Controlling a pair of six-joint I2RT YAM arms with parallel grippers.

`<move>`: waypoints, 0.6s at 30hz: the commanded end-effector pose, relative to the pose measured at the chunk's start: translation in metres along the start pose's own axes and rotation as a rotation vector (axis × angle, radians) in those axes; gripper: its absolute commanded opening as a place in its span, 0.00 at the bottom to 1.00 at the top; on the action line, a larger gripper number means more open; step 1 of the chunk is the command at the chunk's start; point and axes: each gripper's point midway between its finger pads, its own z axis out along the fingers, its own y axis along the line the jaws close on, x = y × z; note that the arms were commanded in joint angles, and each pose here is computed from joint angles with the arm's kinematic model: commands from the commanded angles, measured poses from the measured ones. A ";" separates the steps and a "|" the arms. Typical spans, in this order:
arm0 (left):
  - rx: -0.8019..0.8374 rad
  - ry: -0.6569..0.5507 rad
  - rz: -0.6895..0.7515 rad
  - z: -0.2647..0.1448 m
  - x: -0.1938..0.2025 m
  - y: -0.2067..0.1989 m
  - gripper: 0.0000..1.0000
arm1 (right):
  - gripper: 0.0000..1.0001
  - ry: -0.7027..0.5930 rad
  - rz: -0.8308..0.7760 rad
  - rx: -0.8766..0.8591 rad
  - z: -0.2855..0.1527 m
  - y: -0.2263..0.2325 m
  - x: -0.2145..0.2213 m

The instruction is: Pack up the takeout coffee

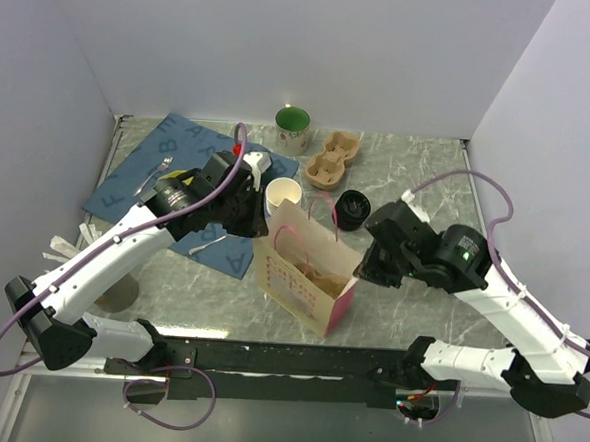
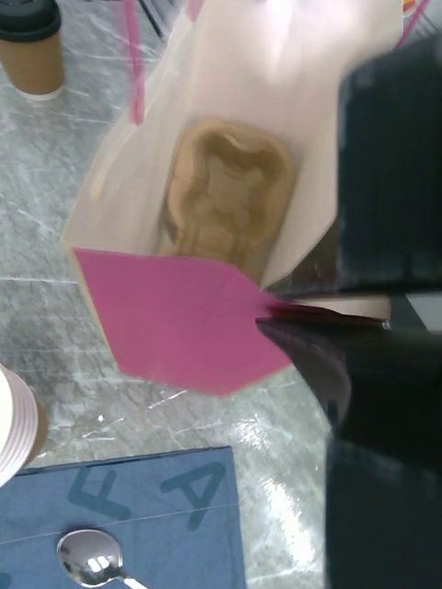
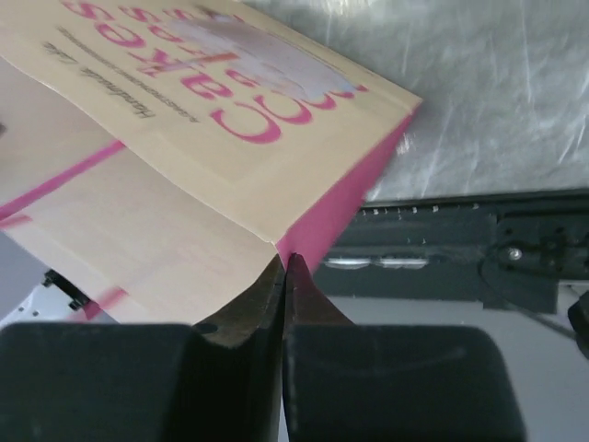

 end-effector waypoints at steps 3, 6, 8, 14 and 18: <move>0.118 0.007 -0.029 -0.002 -0.005 -0.026 0.01 | 0.00 -0.162 -0.159 0.057 -0.050 -0.004 -0.048; 0.180 -0.003 -0.098 -0.014 -0.013 -0.043 0.01 | 0.00 -0.154 -0.213 -0.001 -0.065 0.012 -0.059; 0.188 0.003 -0.166 -0.018 -0.009 -0.044 0.03 | 0.00 -0.139 -0.198 -0.032 -0.070 0.018 -0.063; 0.274 0.016 -0.255 -0.006 0.018 -0.044 0.04 | 0.00 -0.152 -0.266 0.012 -0.063 0.017 -0.082; 0.230 0.009 -0.273 0.016 0.026 -0.027 0.07 | 0.00 -0.129 -0.362 0.094 -0.037 0.017 -0.087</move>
